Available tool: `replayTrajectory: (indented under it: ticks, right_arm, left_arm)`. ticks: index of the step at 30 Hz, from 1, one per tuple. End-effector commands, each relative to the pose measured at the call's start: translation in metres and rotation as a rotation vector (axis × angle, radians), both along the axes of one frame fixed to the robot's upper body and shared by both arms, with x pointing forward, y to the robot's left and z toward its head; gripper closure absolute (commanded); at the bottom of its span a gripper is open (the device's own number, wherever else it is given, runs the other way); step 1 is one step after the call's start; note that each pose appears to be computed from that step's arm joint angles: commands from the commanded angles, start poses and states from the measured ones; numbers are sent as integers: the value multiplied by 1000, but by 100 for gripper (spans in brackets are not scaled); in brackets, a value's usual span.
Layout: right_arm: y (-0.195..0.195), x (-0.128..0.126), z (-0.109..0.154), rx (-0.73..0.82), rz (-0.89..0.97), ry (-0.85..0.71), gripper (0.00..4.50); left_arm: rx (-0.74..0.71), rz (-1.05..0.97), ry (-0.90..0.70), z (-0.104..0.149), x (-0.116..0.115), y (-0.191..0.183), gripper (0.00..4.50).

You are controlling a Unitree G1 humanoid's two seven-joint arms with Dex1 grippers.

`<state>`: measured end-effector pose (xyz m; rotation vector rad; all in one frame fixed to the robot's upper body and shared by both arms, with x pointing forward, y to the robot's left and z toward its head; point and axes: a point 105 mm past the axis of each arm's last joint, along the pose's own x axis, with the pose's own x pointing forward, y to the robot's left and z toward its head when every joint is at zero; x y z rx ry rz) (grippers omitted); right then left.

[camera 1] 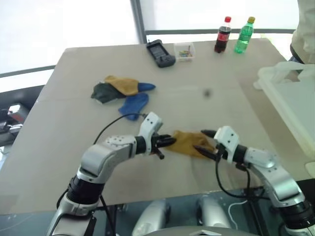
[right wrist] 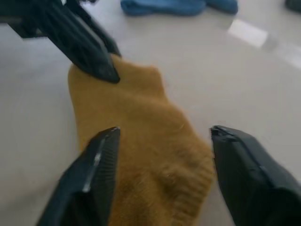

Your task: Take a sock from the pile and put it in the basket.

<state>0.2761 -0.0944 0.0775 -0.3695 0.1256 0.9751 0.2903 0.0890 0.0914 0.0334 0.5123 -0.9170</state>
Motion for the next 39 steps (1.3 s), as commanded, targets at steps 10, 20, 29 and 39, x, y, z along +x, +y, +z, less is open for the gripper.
replayTrajectory:
  ticks: [10,20,29,39]
  right_arm:
    - [-16,19,-17,-172,117,-104,450]
    - [-15,6,-16,-192,284,-155,450]
    - [-19,14,9,-127,237,-175,381]
    - [-33,1,24,-56,107,-107,287]
  left_arm:
    - [54,112,-53,-5,-4,33,8]
    - [34,-53,-236,22,4,20,8]
    - [159,-115,-209,-25,5,19,294]
    - [165,-120,-262,-23,-3,24,450]
